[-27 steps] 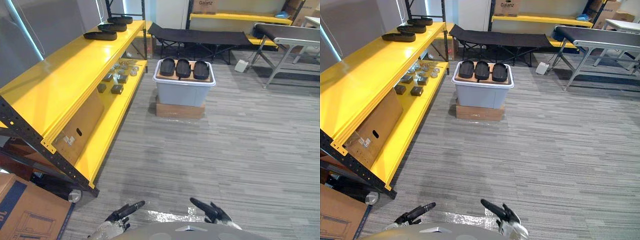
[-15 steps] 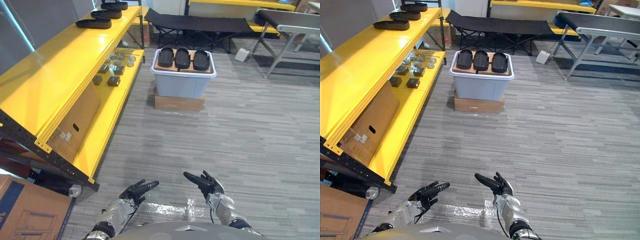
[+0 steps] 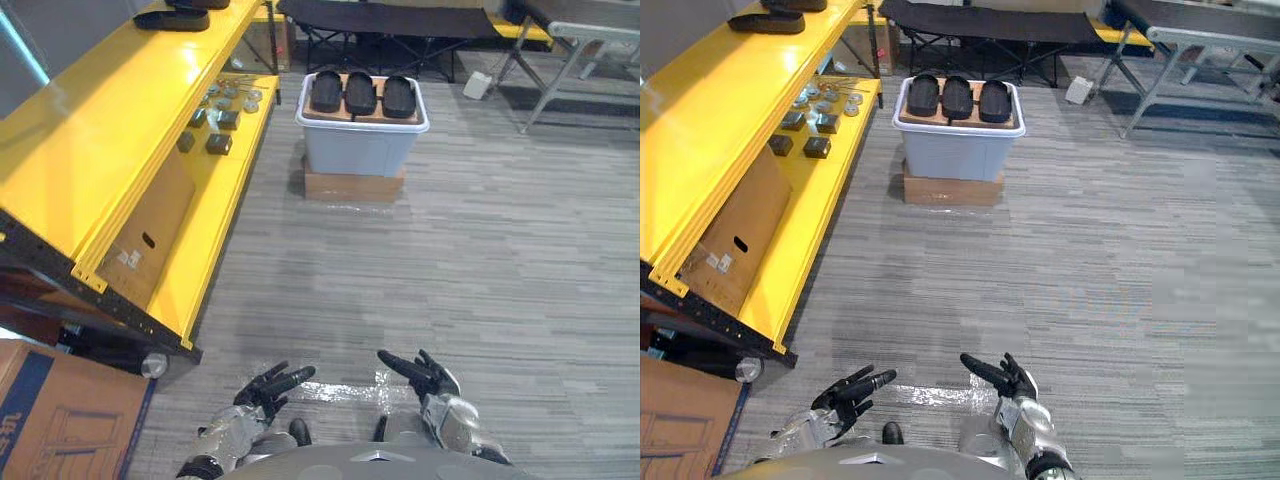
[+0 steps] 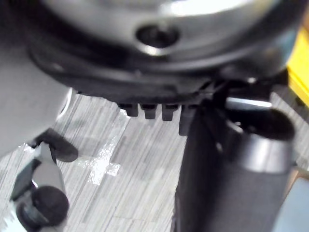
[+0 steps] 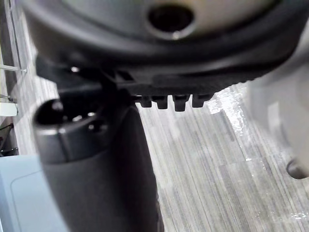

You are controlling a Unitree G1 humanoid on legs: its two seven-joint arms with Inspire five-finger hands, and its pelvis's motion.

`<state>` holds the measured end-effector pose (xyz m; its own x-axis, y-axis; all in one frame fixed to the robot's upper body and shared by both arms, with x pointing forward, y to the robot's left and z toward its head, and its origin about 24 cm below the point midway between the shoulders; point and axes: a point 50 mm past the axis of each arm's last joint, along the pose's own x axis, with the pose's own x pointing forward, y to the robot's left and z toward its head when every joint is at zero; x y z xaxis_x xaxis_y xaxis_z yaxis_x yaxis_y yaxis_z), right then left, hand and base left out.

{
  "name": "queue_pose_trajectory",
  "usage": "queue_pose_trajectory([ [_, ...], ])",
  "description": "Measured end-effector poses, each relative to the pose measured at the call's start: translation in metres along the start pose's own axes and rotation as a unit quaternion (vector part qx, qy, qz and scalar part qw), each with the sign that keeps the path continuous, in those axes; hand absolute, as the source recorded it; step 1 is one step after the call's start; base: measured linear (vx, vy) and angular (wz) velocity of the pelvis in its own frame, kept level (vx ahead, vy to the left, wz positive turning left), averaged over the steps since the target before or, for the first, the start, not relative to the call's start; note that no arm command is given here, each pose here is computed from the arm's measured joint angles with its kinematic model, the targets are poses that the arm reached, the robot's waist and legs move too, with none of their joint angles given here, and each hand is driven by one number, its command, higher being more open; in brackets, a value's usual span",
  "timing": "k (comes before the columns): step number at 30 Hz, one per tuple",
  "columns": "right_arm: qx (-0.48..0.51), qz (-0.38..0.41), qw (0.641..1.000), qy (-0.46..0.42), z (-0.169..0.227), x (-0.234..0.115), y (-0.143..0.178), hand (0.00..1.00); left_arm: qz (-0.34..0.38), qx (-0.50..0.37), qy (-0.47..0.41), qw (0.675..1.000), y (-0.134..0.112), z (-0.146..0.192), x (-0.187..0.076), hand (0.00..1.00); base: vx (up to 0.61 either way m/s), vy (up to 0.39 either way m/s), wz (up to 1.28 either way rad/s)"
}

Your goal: Walk over and take three plastic housings, then place them on the shelf

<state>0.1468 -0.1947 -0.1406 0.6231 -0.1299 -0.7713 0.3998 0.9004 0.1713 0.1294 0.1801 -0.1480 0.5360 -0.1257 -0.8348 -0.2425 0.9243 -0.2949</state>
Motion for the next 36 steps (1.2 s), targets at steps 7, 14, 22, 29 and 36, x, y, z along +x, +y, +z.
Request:
queue_pose_trajectory([
  [7,0.034,-0.023,0.999,-0.007,-0.015,-0.008,-0.009,1.00,0.008,0.013,-0.005,1.000,0.005,0.000,-0.002,1.00,0.15,-0.051,-0.04],
  [14,0.060,-0.048,0.997,0.025,-0.039,-0.018,-0.020,1.00,0.012,0.028,-0.006,1.000,0.010,-0.004,-0.004,1.00,0.40,-0.289,-0.12],
  [22,-0.030,-0.020,0.999,0.032,-0.020,-0.005,-0.018,1.00,-0.043,-0.077,-0.088,0.992,-0.018,0.017,0.001,1.00,0.46,-0.139,-0.54],
  [29,-0.038,0.011,0.999,0.032,-0.018,-0.003,0.000,1.00,-0.034,-0.073,-0.111,0.991,-0.016,0.030,0.000,1.00,0.50,0.169,-0.18],
  [36,-0.024,0.014,0.999,0.045,-0.022,-0.002,0.000,1.00,0.028,-0.053,-0.075,0.995,0.008,0.014,-0.004,1.00,0.56,0.186,0.17],
])
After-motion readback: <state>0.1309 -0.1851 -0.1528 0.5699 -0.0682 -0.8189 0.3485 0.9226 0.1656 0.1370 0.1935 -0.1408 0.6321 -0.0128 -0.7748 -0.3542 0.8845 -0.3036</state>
